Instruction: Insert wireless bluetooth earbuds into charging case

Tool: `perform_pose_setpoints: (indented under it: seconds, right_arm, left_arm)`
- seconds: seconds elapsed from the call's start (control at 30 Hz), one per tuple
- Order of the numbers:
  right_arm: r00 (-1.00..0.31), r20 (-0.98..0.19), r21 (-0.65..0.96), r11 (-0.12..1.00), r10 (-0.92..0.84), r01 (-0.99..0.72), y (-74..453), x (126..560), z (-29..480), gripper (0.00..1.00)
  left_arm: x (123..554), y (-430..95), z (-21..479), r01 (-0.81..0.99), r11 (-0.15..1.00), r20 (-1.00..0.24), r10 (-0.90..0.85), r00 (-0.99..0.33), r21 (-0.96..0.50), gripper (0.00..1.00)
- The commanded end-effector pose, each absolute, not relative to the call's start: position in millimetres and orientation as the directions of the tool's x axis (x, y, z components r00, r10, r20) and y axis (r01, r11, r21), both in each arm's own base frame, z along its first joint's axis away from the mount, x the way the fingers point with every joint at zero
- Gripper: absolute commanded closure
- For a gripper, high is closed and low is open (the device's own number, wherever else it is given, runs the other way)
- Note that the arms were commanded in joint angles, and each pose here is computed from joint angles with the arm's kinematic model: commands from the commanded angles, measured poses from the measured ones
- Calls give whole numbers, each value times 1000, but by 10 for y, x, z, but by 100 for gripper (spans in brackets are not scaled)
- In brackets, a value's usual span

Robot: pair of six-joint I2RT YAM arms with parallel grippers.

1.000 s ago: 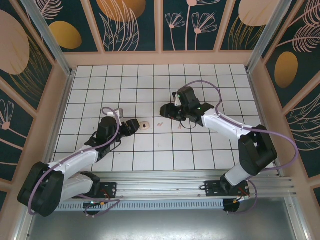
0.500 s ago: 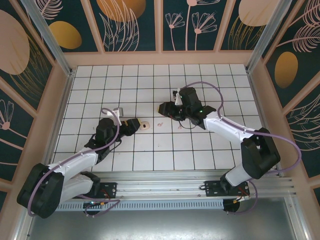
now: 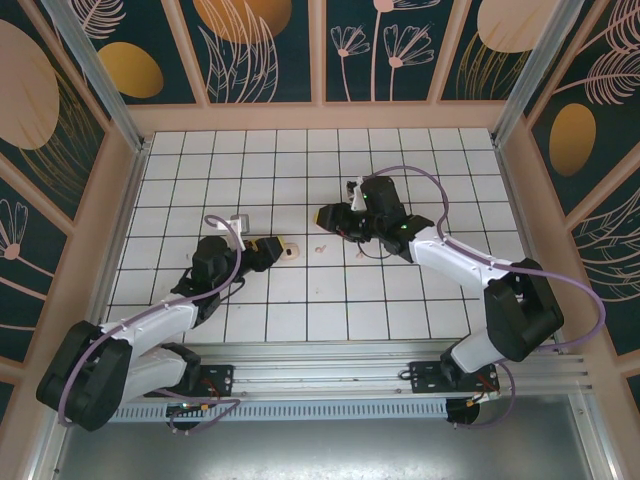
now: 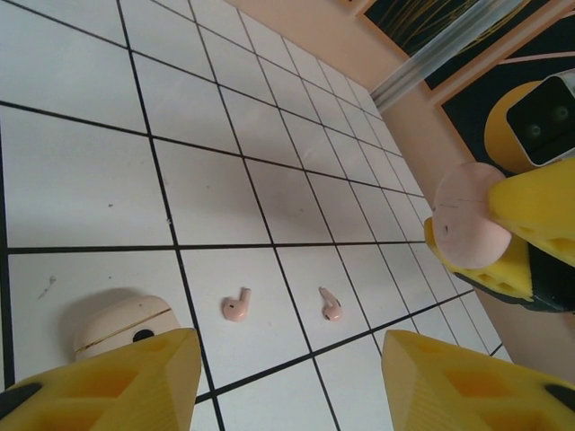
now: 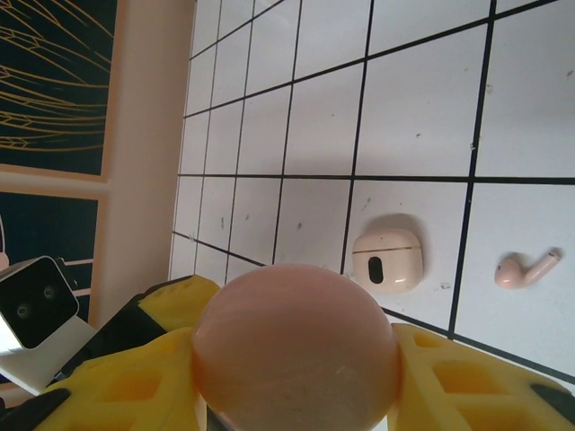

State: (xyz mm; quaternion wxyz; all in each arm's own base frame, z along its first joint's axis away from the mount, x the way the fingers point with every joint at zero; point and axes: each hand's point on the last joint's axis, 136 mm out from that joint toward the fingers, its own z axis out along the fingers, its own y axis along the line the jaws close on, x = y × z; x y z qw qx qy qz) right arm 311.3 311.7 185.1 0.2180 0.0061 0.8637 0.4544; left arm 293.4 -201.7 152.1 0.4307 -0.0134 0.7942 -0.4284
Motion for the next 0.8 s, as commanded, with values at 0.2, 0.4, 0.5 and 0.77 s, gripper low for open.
perform_pose_setpoints:
  seconds: [0.2, 0.4, 0.5, 0.77]
  right_arm:
    - [-893, -389, 842, 482, 226, -245, 3224, 3073, 2201, 63]
    - [-898, -354, 891, 387, 262, -238, 3207, 3085, 2383, 63]
    - [-897, -350, 897, 374, 270, -237, 3194, 3059, 2418, 63]
    - [-902, -334, 910, 344, 273, -232, 3225, 2962, 2457, 63]
  left_arm:
    - [2943, -2103, 1835, 477, 581, -739, -384, -554, -659, 43]
    - [2900, -2180, 1965, 545, 536, -760, -373, -532, -645, 43]
    - [2865, -2243, 2075, 602, 499, -781, -362, -510, -624, 43]
    - [2861, -2381, 2265, 691, 446, -822, -317, -472, -569, 44]
